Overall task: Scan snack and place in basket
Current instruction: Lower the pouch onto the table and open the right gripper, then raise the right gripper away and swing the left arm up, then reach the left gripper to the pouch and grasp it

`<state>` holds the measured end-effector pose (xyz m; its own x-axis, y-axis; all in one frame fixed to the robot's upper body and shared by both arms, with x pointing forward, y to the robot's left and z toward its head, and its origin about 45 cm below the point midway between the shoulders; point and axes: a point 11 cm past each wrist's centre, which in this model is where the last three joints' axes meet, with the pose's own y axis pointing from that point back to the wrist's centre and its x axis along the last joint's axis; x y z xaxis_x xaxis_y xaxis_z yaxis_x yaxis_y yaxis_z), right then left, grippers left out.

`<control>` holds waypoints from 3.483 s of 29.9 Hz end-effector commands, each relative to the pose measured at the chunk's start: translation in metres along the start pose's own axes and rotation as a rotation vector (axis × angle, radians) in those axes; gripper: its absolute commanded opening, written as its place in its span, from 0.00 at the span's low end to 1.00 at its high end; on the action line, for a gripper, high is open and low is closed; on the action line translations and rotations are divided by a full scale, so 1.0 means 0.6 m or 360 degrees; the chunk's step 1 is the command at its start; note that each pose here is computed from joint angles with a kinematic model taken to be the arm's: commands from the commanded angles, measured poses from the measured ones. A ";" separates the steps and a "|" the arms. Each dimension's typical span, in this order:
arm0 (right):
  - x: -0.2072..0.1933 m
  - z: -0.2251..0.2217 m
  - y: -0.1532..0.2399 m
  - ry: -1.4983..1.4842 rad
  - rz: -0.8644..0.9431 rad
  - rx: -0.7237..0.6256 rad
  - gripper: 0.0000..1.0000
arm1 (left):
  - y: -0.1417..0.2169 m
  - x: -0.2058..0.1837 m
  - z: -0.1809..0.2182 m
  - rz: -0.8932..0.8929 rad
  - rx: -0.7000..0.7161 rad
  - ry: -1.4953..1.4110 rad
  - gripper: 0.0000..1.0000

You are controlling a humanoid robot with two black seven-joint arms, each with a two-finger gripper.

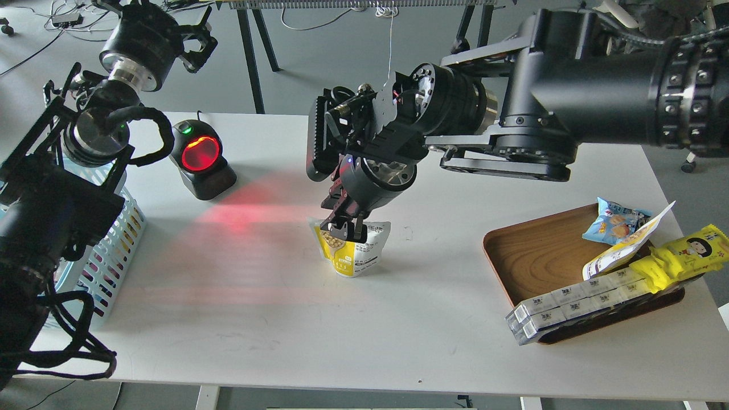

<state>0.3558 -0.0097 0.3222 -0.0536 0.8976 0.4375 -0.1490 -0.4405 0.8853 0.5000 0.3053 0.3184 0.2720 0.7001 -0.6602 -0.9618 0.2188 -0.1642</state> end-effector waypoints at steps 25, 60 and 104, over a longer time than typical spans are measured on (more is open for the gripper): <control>-0.247 0.111 0.387 -0.1727 0.1400 -0.0099 0.99 | 0.012 -0.090 0.045 -0.0360 0.0241 -0.0704 0.99; -0.655 0.183 0.199 -0.3662 0.3651 0.0489 0.99 | 0.172 -0.290 -0.144 -0.1913 0.0387 -0.3590 0.91; -0.651 0.186 0.210 -0.3635 0.3630 0.0481 0.99 | 0.238 -0.183 -0.295 -0.2395 0.0795 -0.3711 0.16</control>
<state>0.4685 -0.4176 0.2810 0.1440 -0.7893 -0.5968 -0.9813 -0.0361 -0.1890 0.3285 0.1372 0.2414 0.1872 -0.6675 0.7207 -0.3748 0.6296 0.6805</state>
